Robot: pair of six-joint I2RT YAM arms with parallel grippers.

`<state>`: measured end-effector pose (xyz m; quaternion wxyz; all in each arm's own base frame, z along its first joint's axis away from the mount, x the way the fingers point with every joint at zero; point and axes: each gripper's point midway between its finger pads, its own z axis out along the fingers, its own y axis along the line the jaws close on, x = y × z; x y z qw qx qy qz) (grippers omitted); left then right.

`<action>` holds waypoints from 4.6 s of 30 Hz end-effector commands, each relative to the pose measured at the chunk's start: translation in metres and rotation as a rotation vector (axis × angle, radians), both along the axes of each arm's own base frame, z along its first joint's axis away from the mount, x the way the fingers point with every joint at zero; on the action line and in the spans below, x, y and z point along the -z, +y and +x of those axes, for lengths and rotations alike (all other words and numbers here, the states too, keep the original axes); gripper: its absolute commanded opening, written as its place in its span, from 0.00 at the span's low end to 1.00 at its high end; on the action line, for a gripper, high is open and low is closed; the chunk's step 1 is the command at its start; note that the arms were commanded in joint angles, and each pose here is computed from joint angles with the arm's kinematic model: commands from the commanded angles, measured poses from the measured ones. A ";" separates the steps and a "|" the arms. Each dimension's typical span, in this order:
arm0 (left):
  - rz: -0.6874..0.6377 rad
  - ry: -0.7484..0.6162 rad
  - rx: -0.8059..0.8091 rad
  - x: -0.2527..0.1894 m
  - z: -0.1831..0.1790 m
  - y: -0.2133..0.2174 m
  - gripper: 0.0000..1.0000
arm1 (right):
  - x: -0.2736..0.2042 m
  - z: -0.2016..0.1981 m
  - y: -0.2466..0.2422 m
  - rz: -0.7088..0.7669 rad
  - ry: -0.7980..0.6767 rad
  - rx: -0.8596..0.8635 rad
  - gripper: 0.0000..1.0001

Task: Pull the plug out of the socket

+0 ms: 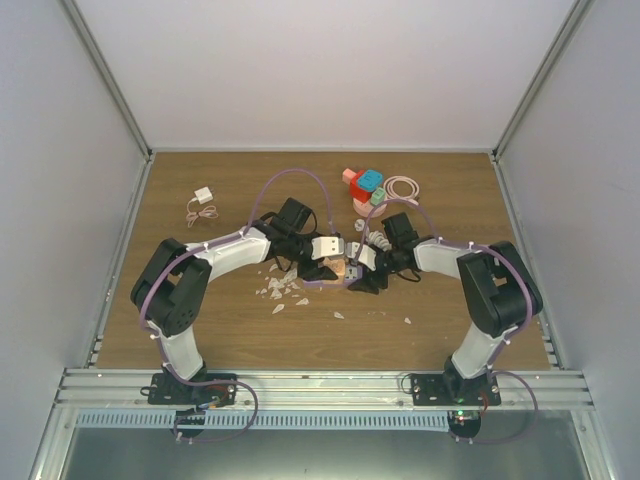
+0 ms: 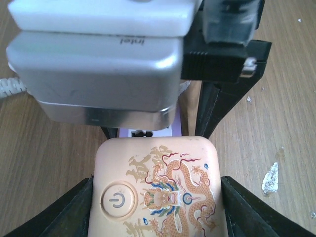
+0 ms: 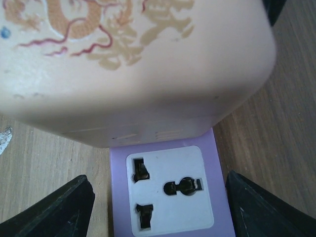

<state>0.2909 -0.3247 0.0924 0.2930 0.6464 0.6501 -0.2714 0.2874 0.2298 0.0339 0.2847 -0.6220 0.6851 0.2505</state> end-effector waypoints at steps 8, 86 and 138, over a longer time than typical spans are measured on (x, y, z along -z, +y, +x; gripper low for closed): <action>-0.104 0.006 0.022 -0.015 -0.009 -0.007 0.39 | 0.003 0.009 0.004 -0.004 -0.008 0.017 0.55; -0.140 -0.027 0.015 -0.057 0.003 0.023 0.22 | 0.027 0.010 0.005 -0.099 0.018 0.022 0.23; 1.272 -0.259 -0.233 -0.003 0.113 0.400 0.24 | 0.027 0.008 0.005 -0.098 0.020 0.020 0.27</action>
